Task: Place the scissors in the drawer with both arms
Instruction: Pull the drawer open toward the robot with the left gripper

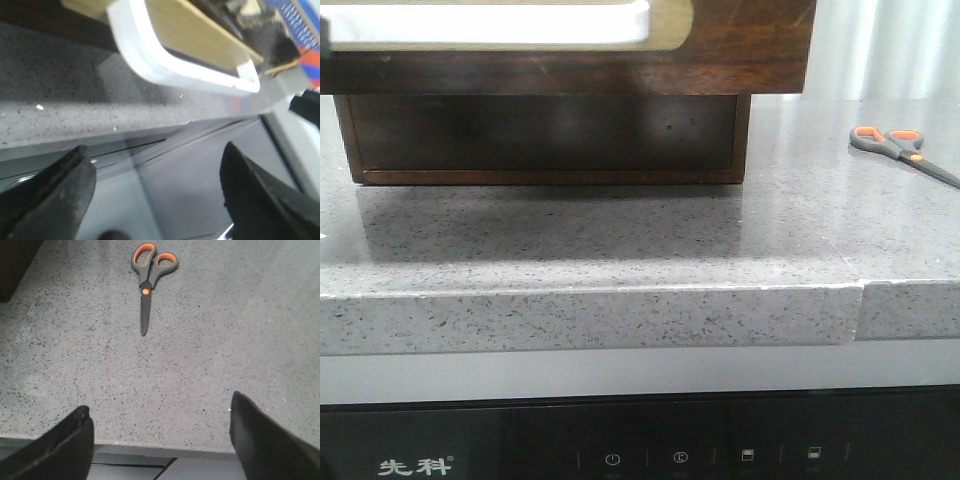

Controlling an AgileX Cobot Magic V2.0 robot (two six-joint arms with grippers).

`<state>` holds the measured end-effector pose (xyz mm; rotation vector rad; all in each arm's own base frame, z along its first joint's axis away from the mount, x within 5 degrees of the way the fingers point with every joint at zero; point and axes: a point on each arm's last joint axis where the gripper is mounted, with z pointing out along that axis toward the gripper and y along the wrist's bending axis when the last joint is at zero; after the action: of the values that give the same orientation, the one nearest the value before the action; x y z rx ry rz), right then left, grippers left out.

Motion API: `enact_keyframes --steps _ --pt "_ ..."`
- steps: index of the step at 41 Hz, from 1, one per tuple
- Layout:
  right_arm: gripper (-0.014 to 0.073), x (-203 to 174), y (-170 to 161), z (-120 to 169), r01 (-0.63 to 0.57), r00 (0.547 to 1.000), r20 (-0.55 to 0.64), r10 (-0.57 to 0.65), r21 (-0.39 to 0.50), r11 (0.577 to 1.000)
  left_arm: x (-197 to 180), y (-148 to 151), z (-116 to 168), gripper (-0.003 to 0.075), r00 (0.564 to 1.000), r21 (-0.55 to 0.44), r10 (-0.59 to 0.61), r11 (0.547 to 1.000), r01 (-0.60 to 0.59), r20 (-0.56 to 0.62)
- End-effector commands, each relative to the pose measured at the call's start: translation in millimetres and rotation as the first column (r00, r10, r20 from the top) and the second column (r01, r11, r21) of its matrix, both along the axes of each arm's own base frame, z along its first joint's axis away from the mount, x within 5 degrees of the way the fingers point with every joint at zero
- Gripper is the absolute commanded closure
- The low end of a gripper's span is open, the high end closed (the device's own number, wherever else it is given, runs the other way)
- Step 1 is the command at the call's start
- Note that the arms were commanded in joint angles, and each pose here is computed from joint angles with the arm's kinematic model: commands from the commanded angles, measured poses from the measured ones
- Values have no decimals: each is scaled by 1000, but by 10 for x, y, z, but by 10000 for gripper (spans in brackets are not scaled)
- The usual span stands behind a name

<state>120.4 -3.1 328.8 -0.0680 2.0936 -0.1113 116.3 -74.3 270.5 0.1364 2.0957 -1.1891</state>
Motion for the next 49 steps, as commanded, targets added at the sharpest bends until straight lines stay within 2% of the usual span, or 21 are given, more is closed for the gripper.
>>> enact_keyframes --steps 1,4,7,13,18,23,28,34,41,49 --pt "14 35 -1 126 -9 997 79 11 -23 1000 -72 15 239 208 999 63 -13 998 11 33" --pt "14 35 -1 126 -9 997 79 11 -23 1000 -139 76 370 208 998 169 18 985 -28 60" --pt "14 35 -1 126 -9 997 79 11 -23 1000 -194 177 536 208 991 298 81 948 -109 106" --pt "14 35 -1 126 -9 997 79 11 -23 1000 -300 409 893 208 943 479 212 819 -315 257" --pt "14 35 -1 126 -9 997 79 11 -23 1000 -343 525 1099 208 903 556 229 724 -408 364" --pt "14 35 -1 126 -9 997 79 11 -23 1000 -362 482 1196 209 892 530 185 748 -399 412" --pt "14 35 -1 126 -9 997 79 11 -23 1000 -393 376 1225 209 890 536 40 785 -310 455" --pt "14 35 -1 126 -9 997 79 11 -23 1000 -431 294 1249 209 853 574 -119 785 -233 509" --pt "14 35 -1 126 -9 997 79 11 -23 1000 -423 306 1260 208 878 516 -26 817 -257 478" --pt "14 38 0 145 -10 996 90 12 -22 1000 -411 306 1288 209 862 498 -17 822 -277 506"
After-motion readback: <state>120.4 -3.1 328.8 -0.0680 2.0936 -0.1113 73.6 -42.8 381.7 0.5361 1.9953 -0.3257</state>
